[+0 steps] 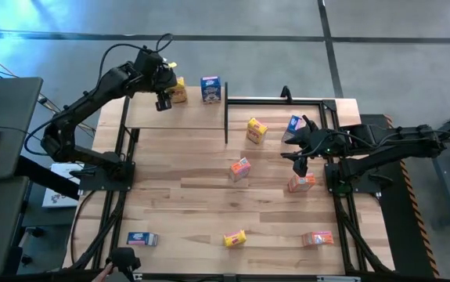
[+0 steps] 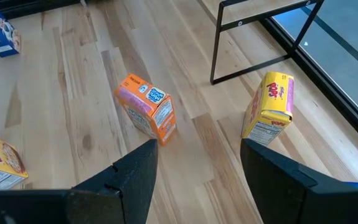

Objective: Stack cereal on shelf
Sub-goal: Put the middle yellow cereal box on the shelf, then put the top left orange cereal box on the shelf

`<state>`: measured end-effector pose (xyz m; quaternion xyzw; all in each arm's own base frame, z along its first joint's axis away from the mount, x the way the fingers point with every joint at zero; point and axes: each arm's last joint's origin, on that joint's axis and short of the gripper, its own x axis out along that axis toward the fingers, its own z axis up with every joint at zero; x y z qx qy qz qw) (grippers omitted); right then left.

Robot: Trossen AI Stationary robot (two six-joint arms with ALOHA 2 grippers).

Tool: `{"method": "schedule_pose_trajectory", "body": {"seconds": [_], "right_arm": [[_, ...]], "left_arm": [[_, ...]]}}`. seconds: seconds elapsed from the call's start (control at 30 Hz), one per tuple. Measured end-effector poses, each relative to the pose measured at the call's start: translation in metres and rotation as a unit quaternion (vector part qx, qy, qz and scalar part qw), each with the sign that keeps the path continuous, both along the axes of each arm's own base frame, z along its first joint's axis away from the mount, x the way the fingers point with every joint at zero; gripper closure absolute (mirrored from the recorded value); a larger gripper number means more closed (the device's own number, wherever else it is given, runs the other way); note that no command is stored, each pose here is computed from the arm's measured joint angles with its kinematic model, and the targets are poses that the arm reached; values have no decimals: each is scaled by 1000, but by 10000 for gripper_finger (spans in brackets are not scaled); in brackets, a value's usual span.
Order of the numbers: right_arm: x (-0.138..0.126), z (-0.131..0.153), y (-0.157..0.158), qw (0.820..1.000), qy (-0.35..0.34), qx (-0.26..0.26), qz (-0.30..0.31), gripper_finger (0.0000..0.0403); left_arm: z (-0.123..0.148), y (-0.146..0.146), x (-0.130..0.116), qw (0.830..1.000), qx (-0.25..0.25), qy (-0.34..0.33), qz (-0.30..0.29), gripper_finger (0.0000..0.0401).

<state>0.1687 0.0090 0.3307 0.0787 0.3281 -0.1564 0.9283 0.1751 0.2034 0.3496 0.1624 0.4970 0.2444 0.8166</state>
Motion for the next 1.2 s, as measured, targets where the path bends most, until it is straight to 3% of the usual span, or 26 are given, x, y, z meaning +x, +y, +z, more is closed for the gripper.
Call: {"method": "schedule_pose_trajectory", "body": {"seconds": [0.53,0.73,0.93,1.2], "right_arm": [[0,0,0,1000,0,0,0,180],[0,0,0,1000,0,0,0,180],[0,0,0,1000,0,0,0,180],[0,0,0,1000,0,0,0,180]], "left_arm": [[20,-13,-13,998,28,-46,30,167],[33,-35,-14,995,30,-94,33,167],[43,-71,0,989,15,-148,19,167],[38,-117,38,982,-35,-188,1,167]]}}
